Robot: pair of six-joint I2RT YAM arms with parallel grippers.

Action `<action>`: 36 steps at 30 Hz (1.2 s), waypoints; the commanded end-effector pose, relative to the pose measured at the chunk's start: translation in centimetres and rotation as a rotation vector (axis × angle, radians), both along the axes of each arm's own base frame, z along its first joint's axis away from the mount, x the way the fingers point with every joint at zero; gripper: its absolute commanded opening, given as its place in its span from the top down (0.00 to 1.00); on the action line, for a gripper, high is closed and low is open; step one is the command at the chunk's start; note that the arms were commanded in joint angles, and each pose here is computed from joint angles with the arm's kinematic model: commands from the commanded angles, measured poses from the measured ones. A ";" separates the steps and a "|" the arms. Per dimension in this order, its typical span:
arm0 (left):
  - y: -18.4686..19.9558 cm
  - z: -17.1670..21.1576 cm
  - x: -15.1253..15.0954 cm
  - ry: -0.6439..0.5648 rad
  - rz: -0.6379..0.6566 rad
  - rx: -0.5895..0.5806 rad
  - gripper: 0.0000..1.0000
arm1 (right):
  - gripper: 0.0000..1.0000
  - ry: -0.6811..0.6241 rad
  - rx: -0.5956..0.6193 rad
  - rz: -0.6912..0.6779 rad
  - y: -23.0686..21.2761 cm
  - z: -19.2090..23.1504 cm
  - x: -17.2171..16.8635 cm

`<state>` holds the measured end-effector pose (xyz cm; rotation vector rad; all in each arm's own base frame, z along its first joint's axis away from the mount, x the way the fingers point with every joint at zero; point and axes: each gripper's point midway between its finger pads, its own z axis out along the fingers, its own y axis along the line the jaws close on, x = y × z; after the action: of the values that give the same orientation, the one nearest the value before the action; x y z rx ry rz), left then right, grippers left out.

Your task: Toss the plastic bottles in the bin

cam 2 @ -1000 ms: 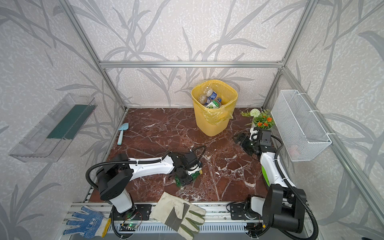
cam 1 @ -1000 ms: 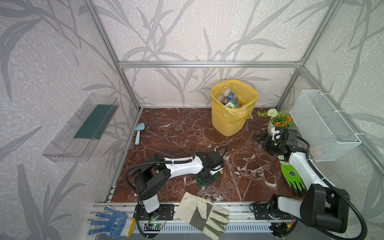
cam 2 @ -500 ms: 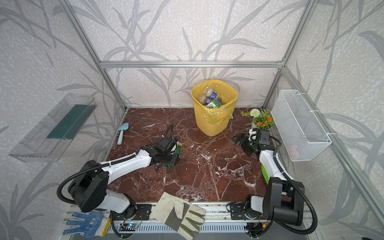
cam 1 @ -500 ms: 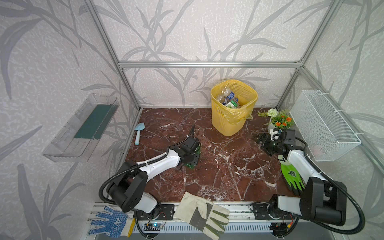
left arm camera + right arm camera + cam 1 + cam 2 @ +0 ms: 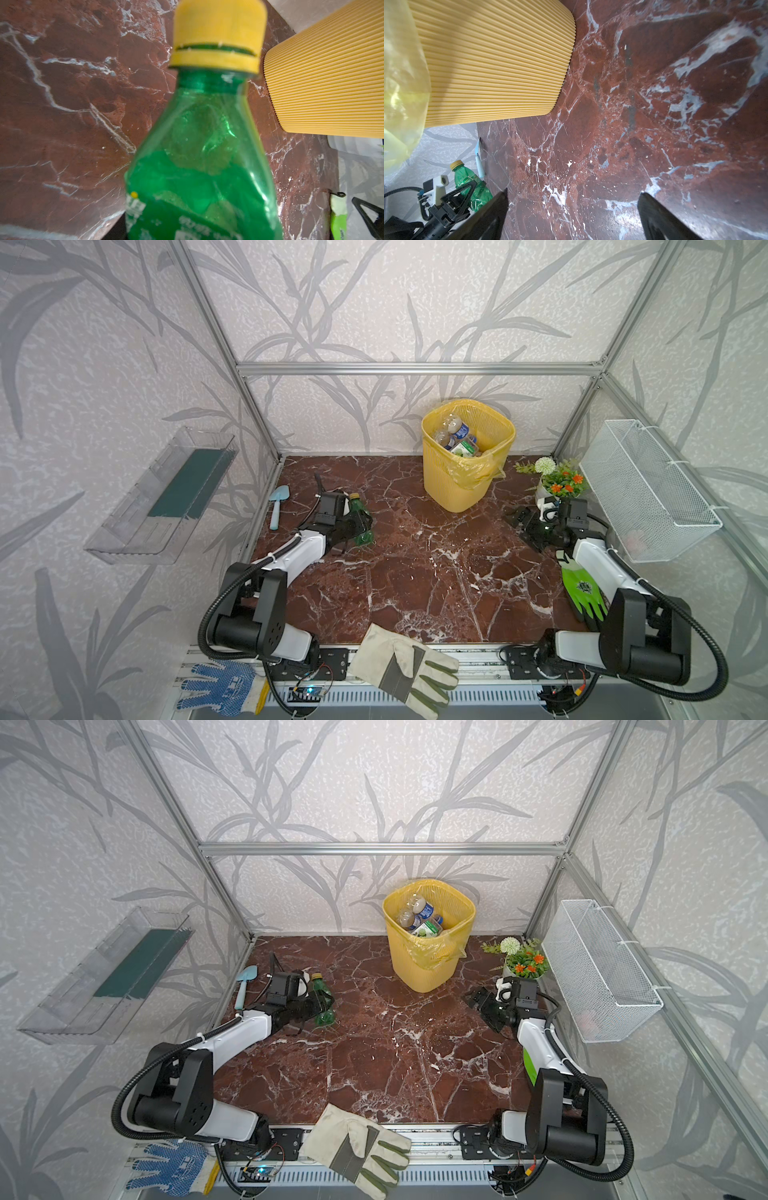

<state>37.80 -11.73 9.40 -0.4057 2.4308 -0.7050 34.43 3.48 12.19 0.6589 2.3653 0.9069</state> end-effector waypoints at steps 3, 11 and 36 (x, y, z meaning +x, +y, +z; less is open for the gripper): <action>-1.5 6.2 5.2 -0.126 -0.012 -0.082 0.52 | 0.02 0.003 0.030 0.015 0.6 -0.2 0.3; -13.3 32.4 11.4 -0.584 -0.297 -0.135 0.34 | 0.02 0.007 0.015 0.049 1.8 0.2 1.1; 2.1 19.8 7.5 -0.314 0.038 0.086 0.01 | 0.00 -0.036 -0.121 0.038 0.6 2.8 -0.5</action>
<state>45.78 -10.90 29.27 -0.2605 2.1820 -0.6535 33.67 4.95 12.58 0.6048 2.4239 0.8691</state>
